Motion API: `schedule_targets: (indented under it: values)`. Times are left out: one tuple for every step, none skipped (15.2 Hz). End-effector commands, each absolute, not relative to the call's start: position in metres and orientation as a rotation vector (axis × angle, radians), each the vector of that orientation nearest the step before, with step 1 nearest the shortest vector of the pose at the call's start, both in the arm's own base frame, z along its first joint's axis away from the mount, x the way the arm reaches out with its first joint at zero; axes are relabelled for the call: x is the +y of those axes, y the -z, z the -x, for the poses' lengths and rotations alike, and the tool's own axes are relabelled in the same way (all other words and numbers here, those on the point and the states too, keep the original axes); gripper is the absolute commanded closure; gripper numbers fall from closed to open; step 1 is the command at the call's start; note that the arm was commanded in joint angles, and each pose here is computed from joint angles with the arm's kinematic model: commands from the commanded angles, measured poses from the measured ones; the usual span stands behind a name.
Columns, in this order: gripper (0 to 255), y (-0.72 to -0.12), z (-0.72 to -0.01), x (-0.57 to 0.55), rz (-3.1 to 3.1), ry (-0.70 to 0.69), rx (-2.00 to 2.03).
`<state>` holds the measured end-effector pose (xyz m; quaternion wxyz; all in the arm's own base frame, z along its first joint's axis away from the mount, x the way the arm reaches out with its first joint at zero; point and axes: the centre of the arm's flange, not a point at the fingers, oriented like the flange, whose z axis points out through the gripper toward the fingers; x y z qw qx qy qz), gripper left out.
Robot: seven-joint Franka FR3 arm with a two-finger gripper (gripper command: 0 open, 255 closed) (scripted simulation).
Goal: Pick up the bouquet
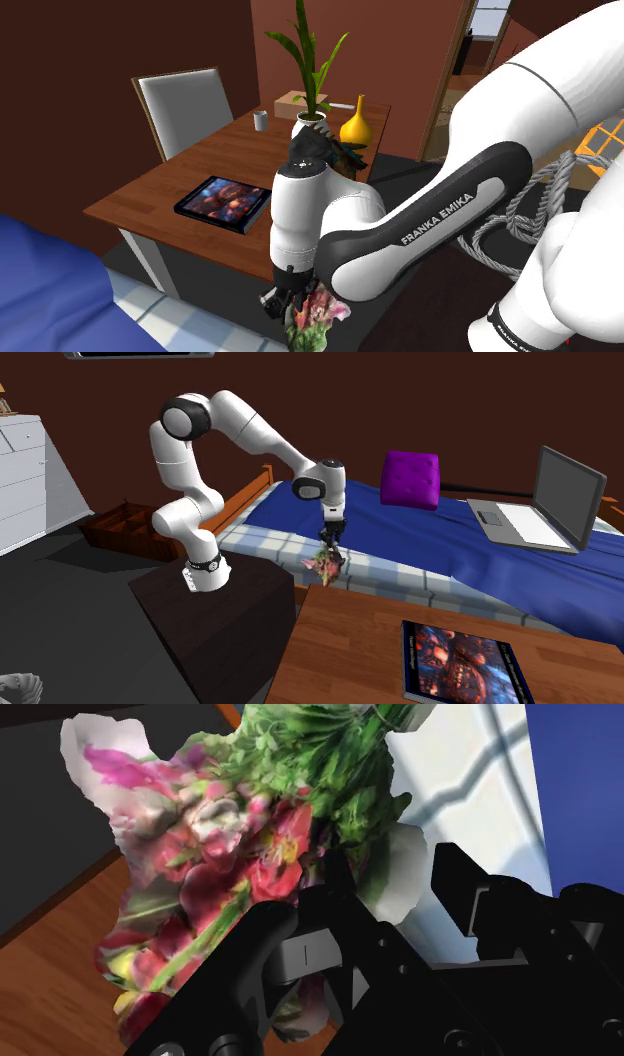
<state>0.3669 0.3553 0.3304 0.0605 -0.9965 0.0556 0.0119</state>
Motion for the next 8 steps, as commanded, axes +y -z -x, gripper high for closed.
schedule_targets:
  values:
    - [255, -0.340, -0.365, 0.355, 3.016, -0.036, 0.168]
    - [255, -0.345, -0.365, 0.355, 3.016, -0.036, 0.168]
    - [255, -0.351, -0.365, 0.355, 3.016, -0.036, 0.168]
    - [255, -0.356, -0.365, 0.355, 3.016, -0.036, 0.168]
    - [255, -0.361, -0.365, 0.355, 3.016, -0.036, 0.168]
    - [255, -0.367, -0.365, 0.355, 3.016, -0.036, 0.168]
    - [255, -0.367, -0.365, 0.355, 3.016, -0.036, 0.168]
    - [255, -0.367, -0.365, 0.355, 3.015, -0.036, 0.168]
